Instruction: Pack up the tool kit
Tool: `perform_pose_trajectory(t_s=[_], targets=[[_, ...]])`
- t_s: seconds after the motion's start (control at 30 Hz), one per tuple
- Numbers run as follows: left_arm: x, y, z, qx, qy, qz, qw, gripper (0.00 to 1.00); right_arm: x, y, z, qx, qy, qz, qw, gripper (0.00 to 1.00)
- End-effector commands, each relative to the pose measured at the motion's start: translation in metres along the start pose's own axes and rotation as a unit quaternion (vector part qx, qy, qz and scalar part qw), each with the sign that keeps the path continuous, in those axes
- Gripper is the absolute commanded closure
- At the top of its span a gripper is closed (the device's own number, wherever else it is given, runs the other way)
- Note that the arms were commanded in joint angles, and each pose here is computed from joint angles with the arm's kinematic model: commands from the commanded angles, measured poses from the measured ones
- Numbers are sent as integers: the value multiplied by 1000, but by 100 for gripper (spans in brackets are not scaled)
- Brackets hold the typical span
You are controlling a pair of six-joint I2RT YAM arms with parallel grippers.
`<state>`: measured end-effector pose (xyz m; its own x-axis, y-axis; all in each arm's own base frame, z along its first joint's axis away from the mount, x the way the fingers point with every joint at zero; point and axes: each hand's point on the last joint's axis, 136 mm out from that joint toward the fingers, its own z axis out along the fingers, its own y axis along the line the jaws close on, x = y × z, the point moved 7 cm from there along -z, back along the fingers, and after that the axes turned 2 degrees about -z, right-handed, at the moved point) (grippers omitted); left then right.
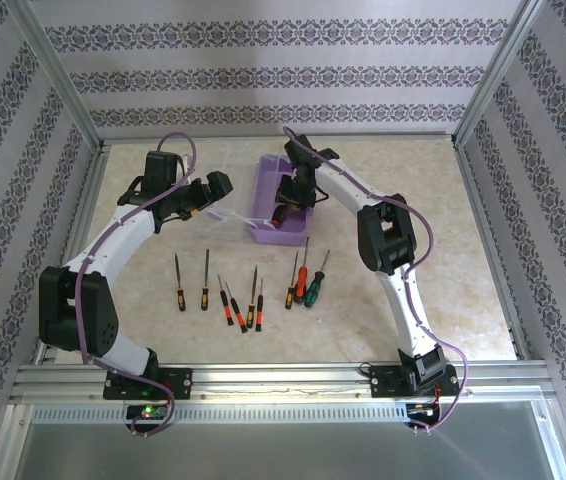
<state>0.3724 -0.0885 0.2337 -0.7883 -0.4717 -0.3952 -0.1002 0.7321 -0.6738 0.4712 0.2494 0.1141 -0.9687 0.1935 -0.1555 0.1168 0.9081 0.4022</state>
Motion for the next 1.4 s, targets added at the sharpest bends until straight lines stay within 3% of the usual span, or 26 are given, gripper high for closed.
perform_pose_trajectory(t_s=[0.0, 0.43, 0.7, 0.97, 1.1, 1.37], targets=[[-2, 0, 0, 8, 0, 0, 1000, 0, -7, 5, -17, 0, -12, 5, 1000, 62], [-2, -7, -5, 31, -3, 2, 1000, 0, -13, 24, -96, -25, -85, -17, 996, 60], [0, -15, -4, 63, 5, -6, 998, 0, 22, 3, -140, -2, -125, -28, 992, 61], [31, -45, 9, 92, 45, 32, 994, 0, 115, -78, -127, 131, -108, -6, 985, 57], [59, -68, 17, 111, 81, 65, 988, 0, 151, -94, -113, 126, -83, 3, 989, 56], [91, -89, 25, 117, 120, 110, 980, 0, 193, -79, -62, 85, -33, 24, 996, 54]])
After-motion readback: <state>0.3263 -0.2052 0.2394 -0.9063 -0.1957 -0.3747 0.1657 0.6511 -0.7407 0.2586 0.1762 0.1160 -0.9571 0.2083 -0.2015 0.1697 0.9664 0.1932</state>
